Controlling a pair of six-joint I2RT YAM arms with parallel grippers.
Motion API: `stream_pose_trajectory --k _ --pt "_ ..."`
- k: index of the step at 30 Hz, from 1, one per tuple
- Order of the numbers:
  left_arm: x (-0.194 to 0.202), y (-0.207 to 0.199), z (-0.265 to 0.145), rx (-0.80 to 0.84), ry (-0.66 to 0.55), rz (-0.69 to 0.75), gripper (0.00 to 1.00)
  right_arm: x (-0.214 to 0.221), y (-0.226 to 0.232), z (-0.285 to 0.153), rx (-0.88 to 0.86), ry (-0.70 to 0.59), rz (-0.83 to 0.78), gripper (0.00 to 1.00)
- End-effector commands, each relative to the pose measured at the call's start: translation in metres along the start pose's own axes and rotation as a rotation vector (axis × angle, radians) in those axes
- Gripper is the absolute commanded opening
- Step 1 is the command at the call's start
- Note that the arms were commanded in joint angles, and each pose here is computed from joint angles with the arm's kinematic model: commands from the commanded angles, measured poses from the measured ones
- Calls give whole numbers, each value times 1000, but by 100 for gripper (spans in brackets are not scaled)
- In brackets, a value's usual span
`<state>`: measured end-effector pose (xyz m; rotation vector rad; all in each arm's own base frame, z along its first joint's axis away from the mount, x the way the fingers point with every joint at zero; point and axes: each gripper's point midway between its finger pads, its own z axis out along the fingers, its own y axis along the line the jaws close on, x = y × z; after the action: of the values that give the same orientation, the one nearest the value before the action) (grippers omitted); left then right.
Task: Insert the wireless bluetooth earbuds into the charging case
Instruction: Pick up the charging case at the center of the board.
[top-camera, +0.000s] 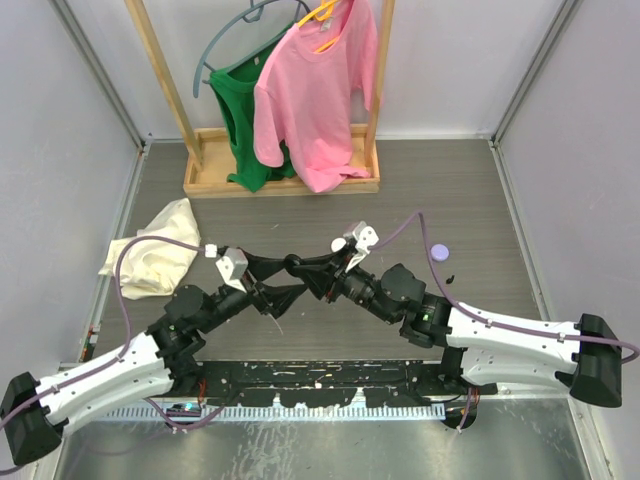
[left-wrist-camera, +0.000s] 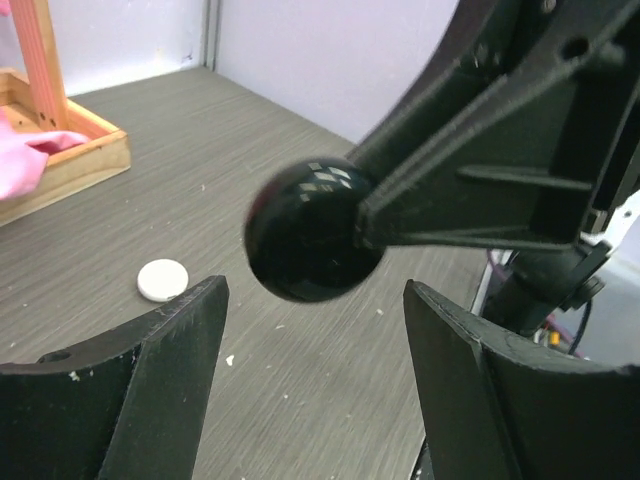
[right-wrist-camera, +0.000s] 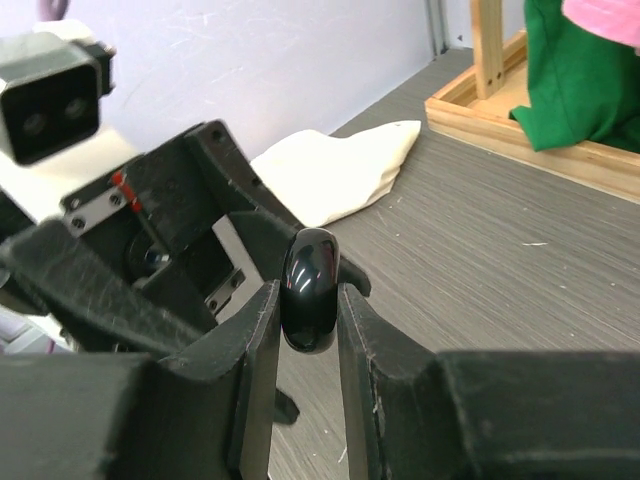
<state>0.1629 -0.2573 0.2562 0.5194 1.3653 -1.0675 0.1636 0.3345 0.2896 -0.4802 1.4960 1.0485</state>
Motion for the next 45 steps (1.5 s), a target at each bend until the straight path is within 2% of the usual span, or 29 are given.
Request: stream_pose_trajectory --k 1,12,28,37,41,45 --pt "-8 12 2 -82 -36 195 72 -40 1 4 48 -132 59 15" --pt "-9 15 12 -98 -62 288 68 -33 -9 5 127 -159 170 16" --pt "0 17 23 -93 -85 644 64 -22 -32 8 314 -154 342 16" --pt "-9 20 29 -154 -146 789 62 -16 -40 13 427 -109 442 16" --pt "-11 25 30 -194 -162 828 60 -11 -46 13 512 -62 464 16" --pt "-7 29 28 -222 -151 829 59 -16 -55 5 576 -79 473 16"
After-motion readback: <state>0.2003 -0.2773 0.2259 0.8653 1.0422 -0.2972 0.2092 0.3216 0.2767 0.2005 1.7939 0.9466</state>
